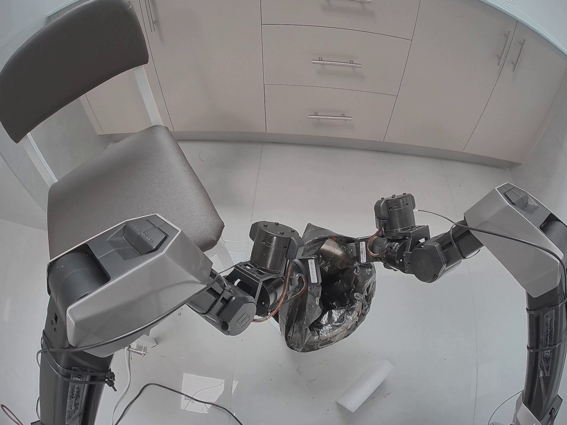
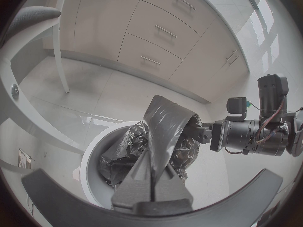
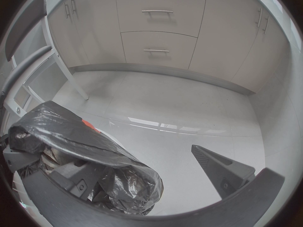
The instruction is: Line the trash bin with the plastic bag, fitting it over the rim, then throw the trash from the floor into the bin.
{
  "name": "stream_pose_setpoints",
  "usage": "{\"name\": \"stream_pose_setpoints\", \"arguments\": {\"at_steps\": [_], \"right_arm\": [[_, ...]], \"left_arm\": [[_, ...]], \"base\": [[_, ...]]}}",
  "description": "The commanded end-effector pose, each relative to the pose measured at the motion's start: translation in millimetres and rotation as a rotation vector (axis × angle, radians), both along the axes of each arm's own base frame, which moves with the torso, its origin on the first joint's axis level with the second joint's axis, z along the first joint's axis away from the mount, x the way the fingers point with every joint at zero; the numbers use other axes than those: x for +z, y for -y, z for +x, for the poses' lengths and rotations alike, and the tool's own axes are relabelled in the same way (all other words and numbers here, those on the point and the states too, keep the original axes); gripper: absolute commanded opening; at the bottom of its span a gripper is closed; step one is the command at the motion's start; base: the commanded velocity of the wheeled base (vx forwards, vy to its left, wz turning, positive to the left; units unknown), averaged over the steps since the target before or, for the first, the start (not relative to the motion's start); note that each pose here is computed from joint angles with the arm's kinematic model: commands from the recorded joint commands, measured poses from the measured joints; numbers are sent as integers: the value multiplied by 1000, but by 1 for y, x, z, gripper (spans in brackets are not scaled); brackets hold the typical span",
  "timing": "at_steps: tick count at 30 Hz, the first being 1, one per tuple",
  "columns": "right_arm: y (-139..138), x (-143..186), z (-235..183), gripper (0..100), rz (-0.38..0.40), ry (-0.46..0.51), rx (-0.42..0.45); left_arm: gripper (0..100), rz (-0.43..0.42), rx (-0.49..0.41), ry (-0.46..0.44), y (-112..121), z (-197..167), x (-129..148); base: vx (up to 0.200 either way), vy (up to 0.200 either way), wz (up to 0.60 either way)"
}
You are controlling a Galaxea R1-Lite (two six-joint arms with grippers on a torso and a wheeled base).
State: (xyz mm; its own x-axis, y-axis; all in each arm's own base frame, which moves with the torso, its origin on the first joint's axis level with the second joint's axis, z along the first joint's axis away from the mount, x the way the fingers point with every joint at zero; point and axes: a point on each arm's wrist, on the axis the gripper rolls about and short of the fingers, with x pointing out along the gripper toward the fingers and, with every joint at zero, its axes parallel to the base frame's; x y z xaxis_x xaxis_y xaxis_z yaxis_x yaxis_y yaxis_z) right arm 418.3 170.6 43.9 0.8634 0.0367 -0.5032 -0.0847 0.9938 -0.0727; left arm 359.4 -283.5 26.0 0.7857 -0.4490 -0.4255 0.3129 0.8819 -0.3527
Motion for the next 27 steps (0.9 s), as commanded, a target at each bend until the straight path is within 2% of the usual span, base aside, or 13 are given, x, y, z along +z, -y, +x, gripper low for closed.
{"name": "stream_pose_setpoints", "arguments": {"at_steps": [1,6,15,22,27], "right_arm": [[0,0,0,100,0,0,0],[-1,-2,0,100,-2,-5,3],[-7,-4,-2,100,-3,-9,18],[-9,-7,-3,100,2,-20,38],[-9,-13,6,100,19,-19,57]], "left_arm": [[0,2,2,-3,0,0,-1],[0,3,3,-2,0,1,-4],[0,43,32,-17,-4,2,-10],[0,131,53,-81,-19,9,-14],[0,171,122,-112,-35,27,-19]], "base": [[200,0,0],[200,0,0],[0,0,0],[0,0,0],[0,0,0]]}}
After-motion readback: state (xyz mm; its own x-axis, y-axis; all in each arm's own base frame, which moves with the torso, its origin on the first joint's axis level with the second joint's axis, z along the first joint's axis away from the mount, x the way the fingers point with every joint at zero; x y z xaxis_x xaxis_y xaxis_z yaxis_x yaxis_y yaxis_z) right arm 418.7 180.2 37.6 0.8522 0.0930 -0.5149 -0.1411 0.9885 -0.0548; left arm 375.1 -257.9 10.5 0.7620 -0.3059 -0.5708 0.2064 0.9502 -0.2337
